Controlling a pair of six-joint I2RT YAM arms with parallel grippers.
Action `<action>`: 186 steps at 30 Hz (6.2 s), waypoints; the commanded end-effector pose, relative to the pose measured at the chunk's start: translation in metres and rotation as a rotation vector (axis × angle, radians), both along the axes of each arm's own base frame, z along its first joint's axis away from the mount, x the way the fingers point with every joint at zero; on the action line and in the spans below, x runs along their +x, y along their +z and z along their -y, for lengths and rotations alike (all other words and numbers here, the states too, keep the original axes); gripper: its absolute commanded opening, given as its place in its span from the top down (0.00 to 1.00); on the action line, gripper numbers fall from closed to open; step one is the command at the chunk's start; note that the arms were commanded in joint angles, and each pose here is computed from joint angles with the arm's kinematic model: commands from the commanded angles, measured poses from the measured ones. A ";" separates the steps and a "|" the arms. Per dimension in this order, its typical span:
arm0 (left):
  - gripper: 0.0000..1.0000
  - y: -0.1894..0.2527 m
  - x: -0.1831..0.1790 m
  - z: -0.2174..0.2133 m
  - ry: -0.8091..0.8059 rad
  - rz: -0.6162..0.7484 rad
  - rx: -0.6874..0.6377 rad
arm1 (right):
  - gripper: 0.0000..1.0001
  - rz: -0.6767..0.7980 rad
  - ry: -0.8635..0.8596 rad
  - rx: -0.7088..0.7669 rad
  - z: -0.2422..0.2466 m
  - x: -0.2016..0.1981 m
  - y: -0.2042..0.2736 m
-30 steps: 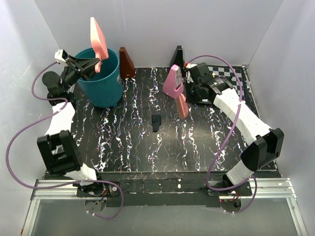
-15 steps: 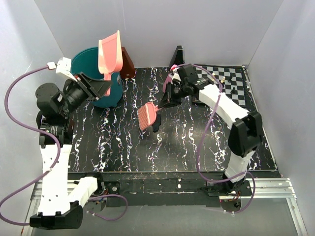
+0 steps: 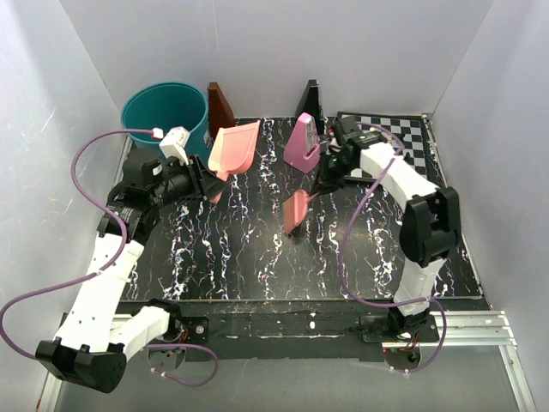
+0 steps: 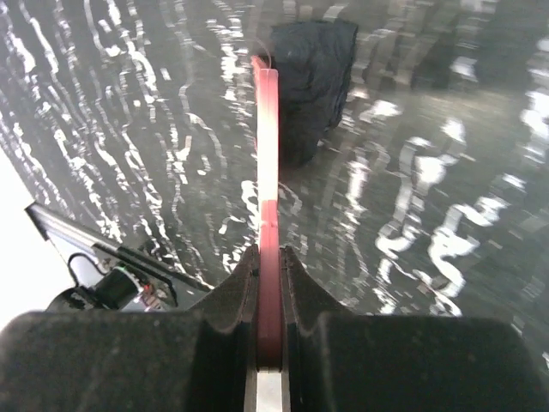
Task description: Sweep away the paper scraps from the table
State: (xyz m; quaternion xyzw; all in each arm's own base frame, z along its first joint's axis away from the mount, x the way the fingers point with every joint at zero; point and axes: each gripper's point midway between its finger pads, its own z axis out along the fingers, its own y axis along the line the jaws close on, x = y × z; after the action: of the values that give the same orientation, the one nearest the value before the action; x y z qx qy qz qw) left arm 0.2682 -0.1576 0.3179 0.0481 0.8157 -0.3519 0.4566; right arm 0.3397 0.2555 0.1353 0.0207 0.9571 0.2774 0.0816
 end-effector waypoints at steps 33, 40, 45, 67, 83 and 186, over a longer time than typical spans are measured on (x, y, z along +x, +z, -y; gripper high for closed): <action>1.00 -0.201 -0.068 0.076 -0.472 -0.259 0.981 | 0.99 0.409 0.503 -0.993 0.120 0.065 0.027; 1.00 -0.231 -0.062 0.088 -0.453 -0.322 0.991 | 0.99 0.431 0.632 -0.885 0.083 0.049 0.005; 1.00 -0.238 -0.057 0.100 -0.451 -0.346 0.982 | 0.99 0.395 0.758 -0.593 0.046 0.010 0.002; 1.00 -0.196 -0.036 0.088 -0.244 -0.193 0.903 | 0.99 0.658 0.082 -0.439 0.096 0.012 0.127; 1.00 0.020 0.030 -0.004 0.003 -0.033 0.440 | 0.99 0.717 -0.045 -0.213 0.105 -0.039 0.118; 0.02 -0.152 -0.008 0.015 0.271 -0.075 0.442 | 0.16 0.635 -0.378 -0.104 0.109 0.057 0.064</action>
State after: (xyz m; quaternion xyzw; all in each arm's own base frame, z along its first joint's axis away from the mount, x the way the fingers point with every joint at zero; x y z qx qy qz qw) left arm 0.2612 -0.1709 0.1536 0.0317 0.8996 -0.0826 0.4276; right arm 0.3992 0.1903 0.1771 0.1202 0.8734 0.3029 0.3620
